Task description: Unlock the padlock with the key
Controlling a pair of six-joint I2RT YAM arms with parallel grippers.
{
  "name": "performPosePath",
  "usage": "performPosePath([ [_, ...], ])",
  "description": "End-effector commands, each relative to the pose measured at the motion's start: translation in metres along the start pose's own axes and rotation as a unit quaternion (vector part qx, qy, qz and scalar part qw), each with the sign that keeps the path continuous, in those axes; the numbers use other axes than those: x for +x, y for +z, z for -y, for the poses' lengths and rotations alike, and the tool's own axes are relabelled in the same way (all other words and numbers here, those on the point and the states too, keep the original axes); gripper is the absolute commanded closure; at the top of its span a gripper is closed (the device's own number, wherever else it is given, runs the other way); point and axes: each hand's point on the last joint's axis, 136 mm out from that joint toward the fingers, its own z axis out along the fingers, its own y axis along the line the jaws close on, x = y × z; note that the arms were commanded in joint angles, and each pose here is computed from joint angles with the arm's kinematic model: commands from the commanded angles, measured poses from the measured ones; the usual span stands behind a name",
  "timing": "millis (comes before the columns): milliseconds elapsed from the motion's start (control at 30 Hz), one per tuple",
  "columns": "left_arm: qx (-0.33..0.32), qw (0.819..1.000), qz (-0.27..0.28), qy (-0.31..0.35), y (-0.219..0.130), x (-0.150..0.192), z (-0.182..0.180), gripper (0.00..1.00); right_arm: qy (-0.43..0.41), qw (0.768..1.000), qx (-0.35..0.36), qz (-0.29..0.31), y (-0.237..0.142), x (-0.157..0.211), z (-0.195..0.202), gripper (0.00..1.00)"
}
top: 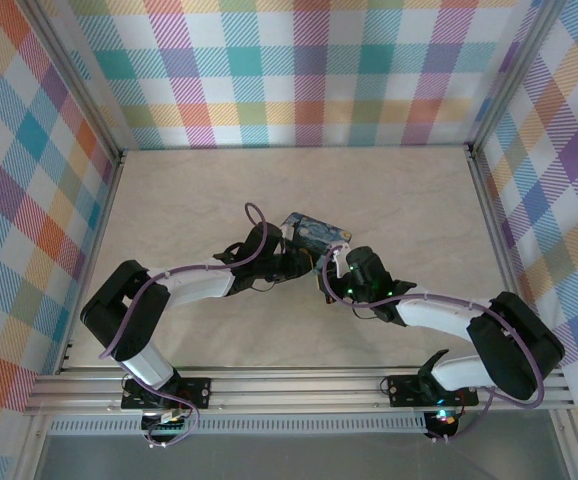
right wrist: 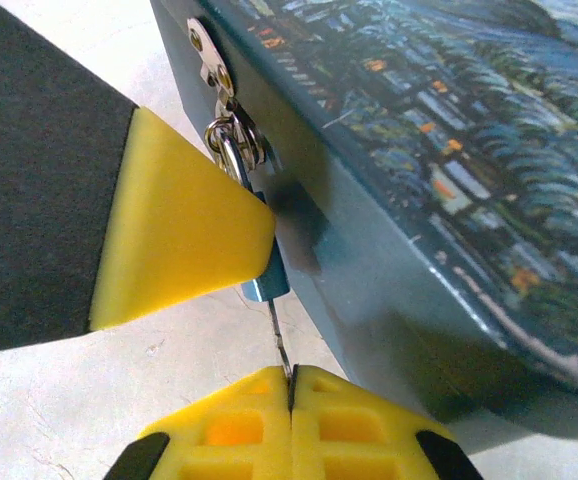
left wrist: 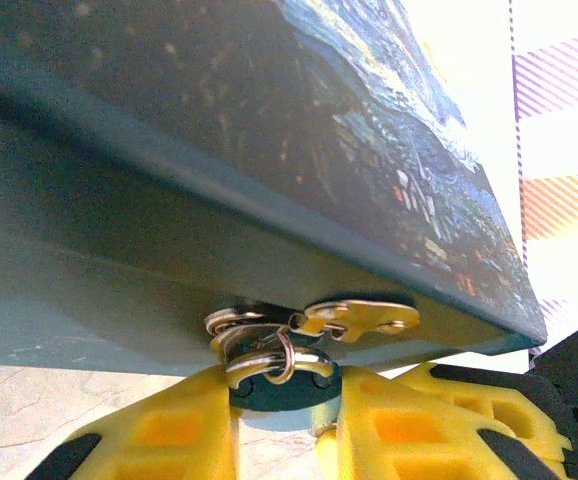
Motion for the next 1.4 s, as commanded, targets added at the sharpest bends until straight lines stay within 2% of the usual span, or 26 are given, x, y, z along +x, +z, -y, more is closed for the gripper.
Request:
performPosePath([
  [0,0.031,0.999,0.009,0.010,-0.008,-0.006,0.029,0.75,-0.004,0.999,-0.014,0.042,0.000,-0.017,-0.007,0.98],
  [833,0.017,1.000,0.019,-0.013,-0.007,-0.006,0.029,0.77,-0.024,0.998,-0.014,0.055,0.010,-0.015,-0.012,0.99],
  [1367,0.010,0.999,0.025,-0.027,0.000,-0.005,0.025,0.77,-0.010,0.997,-0.048,0.067,0.009,-0.017,-0.027,1.00],
])
